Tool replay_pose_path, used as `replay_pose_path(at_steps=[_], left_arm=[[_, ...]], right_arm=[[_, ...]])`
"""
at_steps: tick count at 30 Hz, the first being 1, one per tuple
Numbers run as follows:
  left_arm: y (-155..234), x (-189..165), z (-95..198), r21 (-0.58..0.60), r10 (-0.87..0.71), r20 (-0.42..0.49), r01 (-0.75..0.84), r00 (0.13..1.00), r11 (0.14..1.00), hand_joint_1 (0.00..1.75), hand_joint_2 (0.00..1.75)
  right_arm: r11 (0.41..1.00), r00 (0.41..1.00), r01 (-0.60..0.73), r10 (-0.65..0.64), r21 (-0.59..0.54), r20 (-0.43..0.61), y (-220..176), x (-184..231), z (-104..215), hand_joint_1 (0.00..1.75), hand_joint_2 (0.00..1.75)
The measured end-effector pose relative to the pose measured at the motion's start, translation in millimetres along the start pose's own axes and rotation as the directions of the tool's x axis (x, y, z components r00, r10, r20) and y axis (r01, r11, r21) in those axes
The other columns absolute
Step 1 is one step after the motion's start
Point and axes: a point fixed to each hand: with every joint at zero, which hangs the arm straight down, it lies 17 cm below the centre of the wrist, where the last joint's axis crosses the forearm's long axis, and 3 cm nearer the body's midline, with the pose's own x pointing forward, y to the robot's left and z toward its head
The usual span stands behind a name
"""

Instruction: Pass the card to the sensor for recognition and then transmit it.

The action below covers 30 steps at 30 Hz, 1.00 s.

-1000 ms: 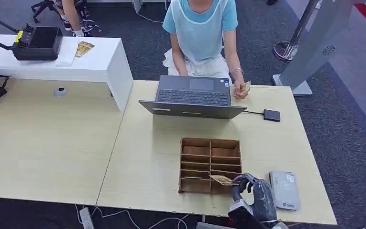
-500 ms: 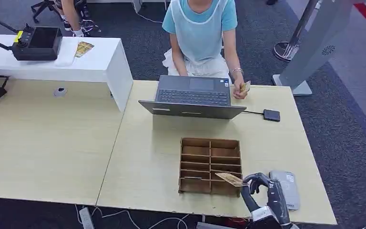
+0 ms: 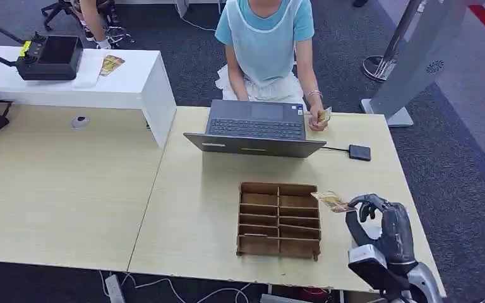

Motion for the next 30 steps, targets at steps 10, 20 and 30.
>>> replay_pose_path(at_steps=[10, 20, 30], left_arm=[[4.9, 18.2, -5.4, 0.005, -0.031, 0.086, 0.031, 0.996, 1.0, 0.0, 0.0], [10.3, 22.0, -10.4, 0.01, -0.073, 0.115, 0.072, 0.991, 0.997, 0.0, 0.0], [12.8, 19.9, -11.7, 0.012, -0.102, 0.133, 0.101, 0.986, 0.995, 0.0, 0.0]], right_arm=[[0.92, 0.92, -0.391, 0.39, -0.034, -0.04, -40.7, -62.7, -118.7, 1.75, 1.75], [0.894, 0.887, -0.421, 0.441, 0.155, -0.138, -17.9, -113.1, -207.0, 1.75, 1.75], [0.844, 0.876, -0.294, 0.425, 0.448, -0.227, 32.7, -138.3, -243.3, 1.75, 1.75]])
